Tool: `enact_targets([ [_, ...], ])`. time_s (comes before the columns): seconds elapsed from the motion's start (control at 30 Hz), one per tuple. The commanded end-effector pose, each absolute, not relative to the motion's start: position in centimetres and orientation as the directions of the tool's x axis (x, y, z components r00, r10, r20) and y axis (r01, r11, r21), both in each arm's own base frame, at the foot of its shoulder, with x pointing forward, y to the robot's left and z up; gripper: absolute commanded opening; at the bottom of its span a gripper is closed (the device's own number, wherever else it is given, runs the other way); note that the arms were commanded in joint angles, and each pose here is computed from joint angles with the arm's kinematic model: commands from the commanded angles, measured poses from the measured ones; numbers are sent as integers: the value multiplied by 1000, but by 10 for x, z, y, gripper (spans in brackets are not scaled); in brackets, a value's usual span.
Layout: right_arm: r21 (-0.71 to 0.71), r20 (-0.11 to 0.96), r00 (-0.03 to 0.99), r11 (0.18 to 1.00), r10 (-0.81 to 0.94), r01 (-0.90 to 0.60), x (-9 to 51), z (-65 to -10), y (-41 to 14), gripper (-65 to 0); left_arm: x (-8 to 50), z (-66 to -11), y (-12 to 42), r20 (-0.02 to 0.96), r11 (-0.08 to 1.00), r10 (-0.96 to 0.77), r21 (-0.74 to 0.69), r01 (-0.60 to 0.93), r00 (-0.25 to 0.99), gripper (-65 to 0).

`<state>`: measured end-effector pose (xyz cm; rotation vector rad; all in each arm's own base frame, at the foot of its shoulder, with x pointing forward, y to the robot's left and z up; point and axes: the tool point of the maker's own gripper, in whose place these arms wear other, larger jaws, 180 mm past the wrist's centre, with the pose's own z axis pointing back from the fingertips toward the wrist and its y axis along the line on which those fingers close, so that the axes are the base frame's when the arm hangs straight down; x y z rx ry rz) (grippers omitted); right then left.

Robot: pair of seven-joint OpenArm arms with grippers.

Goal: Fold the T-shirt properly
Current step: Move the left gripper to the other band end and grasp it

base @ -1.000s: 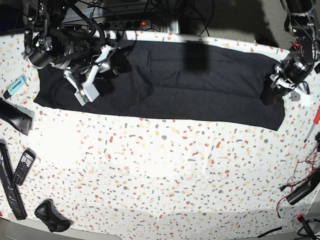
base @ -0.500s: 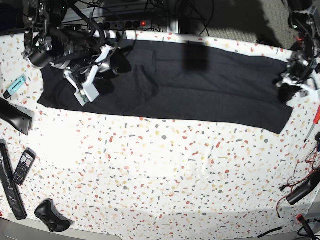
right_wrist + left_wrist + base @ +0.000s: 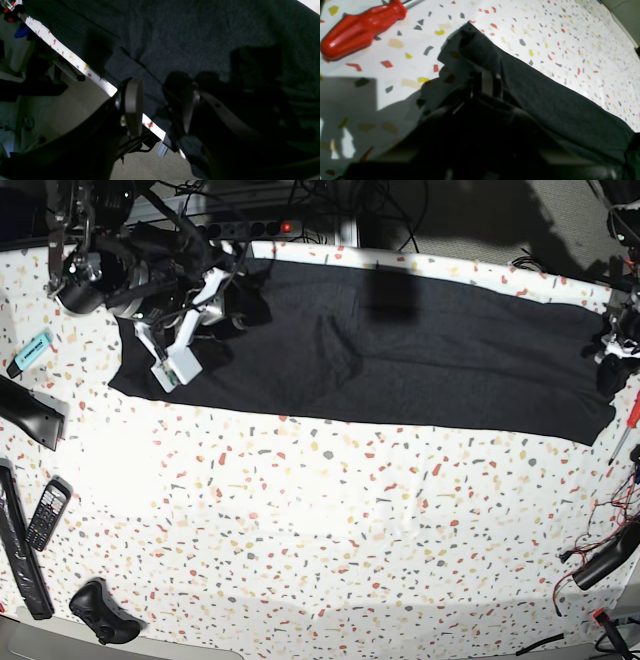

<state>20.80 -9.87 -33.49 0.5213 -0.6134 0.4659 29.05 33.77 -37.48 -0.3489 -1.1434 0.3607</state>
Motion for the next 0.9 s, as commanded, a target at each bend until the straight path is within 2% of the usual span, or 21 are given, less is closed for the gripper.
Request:
enact_targets([
  [0.0, 302, 679, 689, 759, 254, -577, 213, -324, -96, -411, 297, -358, 345, 838, 897, 435, -435, -78, 330, -650],
  [0.03, 302, 679, 689, 759, 254, -577, 213, -324, -96, -411, 297, -359, 344, 834, 897, 434, -435, -78, 340, -650],
  [0.13, 302, 679, 689, 759, 254, -577, 213, -324, -96, -411, 295, -363, 342, 827, 895, 436, -438, -81, 355, -508],
  [0.2, 303, 679, 689, 759, 254, -577, 213, -324, -96, -411, 295, -367, 342, 816, 888, 454, -448, -105, 359, -484],
  [0.43, 301, 678, 690, 760, 255, -577, 213, -324, -96, -411, 308, -387, 311, 782, 875, 474, -471, -115, 404, -484],
  [0.5, 294, 675, 690, 764, 260, -575, 213, -325, -97, -411, 312, -393, 311, 774, 873, 483, -461, -159, 410, -484],
  [0.73, 294, 675, 690, 763, 260, -575, 213, -325, -97, -411, 321, -386, 311, 781, 869, 491, -470, -156, 386, -491],
  [0.77, 294, 675, 690, 763, 260, -575, 213, -325, -97, -411, 321, -386, 311, 781, 869, 491, -469, -156, 386, -512],
  [0.87, 294, 675, 690, 763, 260, -575, 213, -325, -97, -411, 322, -383, 313, 787, 869, 492, -469, -157, 373, -650],
])
